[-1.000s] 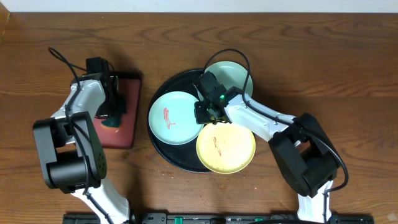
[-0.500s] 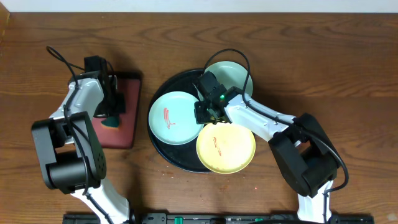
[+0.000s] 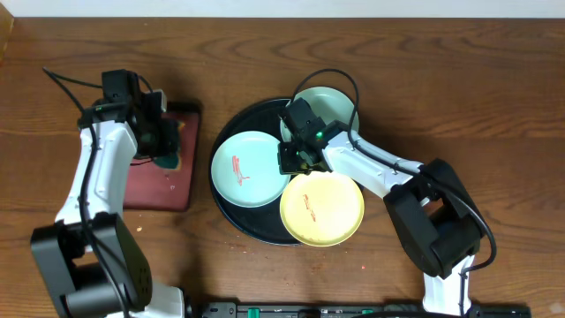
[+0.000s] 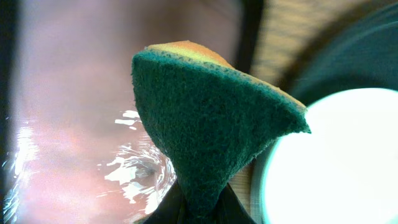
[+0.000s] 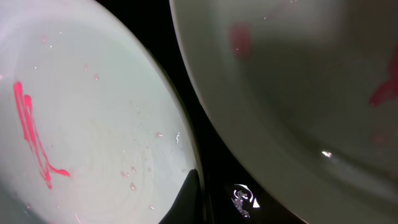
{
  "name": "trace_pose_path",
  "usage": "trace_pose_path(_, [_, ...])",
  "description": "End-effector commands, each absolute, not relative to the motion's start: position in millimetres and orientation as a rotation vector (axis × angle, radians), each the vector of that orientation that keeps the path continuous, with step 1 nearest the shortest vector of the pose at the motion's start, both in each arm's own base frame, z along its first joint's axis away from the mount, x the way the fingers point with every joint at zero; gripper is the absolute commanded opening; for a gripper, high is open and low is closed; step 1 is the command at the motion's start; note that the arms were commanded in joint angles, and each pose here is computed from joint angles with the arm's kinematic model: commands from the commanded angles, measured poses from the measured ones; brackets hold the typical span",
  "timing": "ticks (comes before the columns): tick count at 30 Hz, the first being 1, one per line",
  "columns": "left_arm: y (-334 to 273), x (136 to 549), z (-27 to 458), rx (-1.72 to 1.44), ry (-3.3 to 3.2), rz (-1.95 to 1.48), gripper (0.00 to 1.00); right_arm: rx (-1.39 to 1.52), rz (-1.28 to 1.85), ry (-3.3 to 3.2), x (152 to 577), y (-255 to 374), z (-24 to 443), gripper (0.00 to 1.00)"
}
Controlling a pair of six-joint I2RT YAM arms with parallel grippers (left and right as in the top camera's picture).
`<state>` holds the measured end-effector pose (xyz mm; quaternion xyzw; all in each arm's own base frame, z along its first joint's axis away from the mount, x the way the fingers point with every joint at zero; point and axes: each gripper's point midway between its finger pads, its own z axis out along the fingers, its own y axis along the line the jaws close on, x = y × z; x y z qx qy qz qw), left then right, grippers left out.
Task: Clean dirty plates on tray and stack at the side
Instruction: 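Scrub the left green plate with the sponge in the left gripper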
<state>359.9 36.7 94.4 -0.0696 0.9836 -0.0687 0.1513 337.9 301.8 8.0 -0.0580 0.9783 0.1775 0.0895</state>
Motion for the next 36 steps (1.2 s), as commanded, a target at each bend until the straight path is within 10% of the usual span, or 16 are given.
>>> trace_pose_path(1, [-5.3, 364.5, 108.3, -0.220, 2.786, -0.437, 0.07, -0.198, 0.573, 2.924, 336.1, 307.2, 7.1, 0.01])
trace_pose_path(27, [-95.6, 328.4, -5.5, -0.436, 2.909, -0.107, 0.08, -0.197, 0.570, 2.927, 335.5, 306.6, 6.8, 0.01])
trace_pose_path(36, [-169.0, 313.7, 10.3, 0.203, 2.936, -0.709, 0.08, -0.198, 0.571, 2.925, 336.0, 306.9, 7.0, 0.01])
